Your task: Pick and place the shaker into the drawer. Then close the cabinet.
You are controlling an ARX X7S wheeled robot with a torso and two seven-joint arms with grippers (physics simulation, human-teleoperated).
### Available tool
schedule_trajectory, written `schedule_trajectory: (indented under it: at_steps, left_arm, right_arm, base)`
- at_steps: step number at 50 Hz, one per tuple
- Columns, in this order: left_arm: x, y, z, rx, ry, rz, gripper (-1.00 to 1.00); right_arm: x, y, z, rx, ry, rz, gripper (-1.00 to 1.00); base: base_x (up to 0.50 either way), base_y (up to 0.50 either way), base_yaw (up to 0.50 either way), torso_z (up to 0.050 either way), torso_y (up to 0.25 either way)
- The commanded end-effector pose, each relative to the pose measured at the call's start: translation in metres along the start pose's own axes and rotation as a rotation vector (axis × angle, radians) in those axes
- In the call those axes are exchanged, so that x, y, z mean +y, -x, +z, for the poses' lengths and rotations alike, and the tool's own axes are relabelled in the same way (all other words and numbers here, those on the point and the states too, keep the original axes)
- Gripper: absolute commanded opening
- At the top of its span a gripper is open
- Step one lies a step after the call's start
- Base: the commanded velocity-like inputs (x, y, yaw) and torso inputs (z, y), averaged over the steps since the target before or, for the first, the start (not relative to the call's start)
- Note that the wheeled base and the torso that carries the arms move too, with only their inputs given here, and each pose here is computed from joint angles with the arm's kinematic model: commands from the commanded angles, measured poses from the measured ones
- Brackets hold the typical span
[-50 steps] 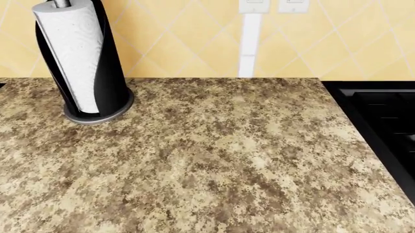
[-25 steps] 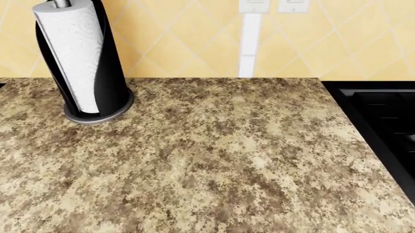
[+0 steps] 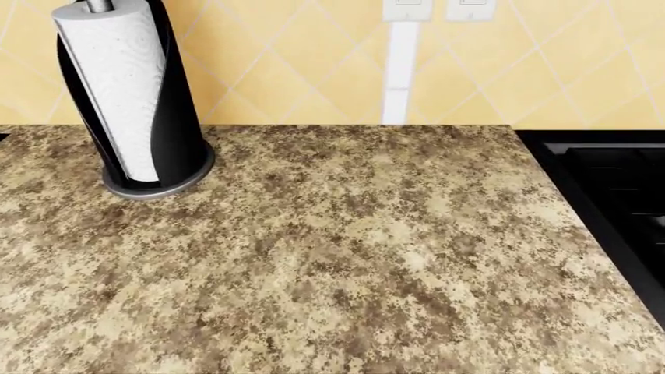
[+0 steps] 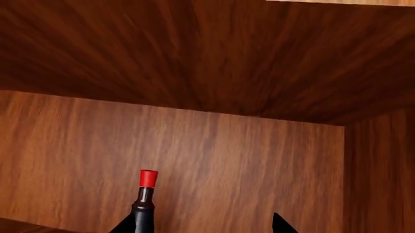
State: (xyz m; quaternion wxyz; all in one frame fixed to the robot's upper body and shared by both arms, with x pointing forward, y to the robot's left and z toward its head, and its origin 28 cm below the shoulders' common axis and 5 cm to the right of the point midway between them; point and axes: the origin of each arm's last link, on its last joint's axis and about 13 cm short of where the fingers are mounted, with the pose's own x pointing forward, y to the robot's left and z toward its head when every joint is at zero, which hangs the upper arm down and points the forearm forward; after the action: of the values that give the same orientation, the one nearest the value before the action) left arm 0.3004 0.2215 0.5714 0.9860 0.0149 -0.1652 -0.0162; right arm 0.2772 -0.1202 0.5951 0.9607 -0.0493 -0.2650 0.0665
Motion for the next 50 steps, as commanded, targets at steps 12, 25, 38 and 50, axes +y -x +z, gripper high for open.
schedule_trajectory:
  at_steps: [12, 25, 38, 50]
  left_arm:
    - [0.006, 0.0, 0.001, -0.015, -0.013, 0.034, -1.0]
    - [0.01, -0.002, -0.004, 0.003, -0.019, 0.048, -1.0]
    - [0.009, -0.003, -0.005, 0.009, -0.024, 0.047, -1.0]
    - [0.01, -0.003, -0.006, 0.014, -0.029, 0.048, -1.0]
  right_arm:
    - [0.018, 0.025, 0.013, 0.148, -0.126, -0.014, 1.0]
    - [0.02, 0.025, 0.007, 0.223, -0.112, -0.043, 1.0]
    - [0.02, 0.023, 0.003, 0.252, -0.083, -0.037, 1.0]
    - [0.022, 0.013, -0.009, 0.288, -0.104, -0.006, 1.0]
  base:
    - [0.0, 0.0, 0.0, 0.0, 0.0]
    - [0.0, 0.0, 0.0, 0.0, 0.0]
    - [0.0, 0.0, 0.0, 0.0, 0.0]
    - [0.0, 0.0, 0.0, 0.0, 0.0]
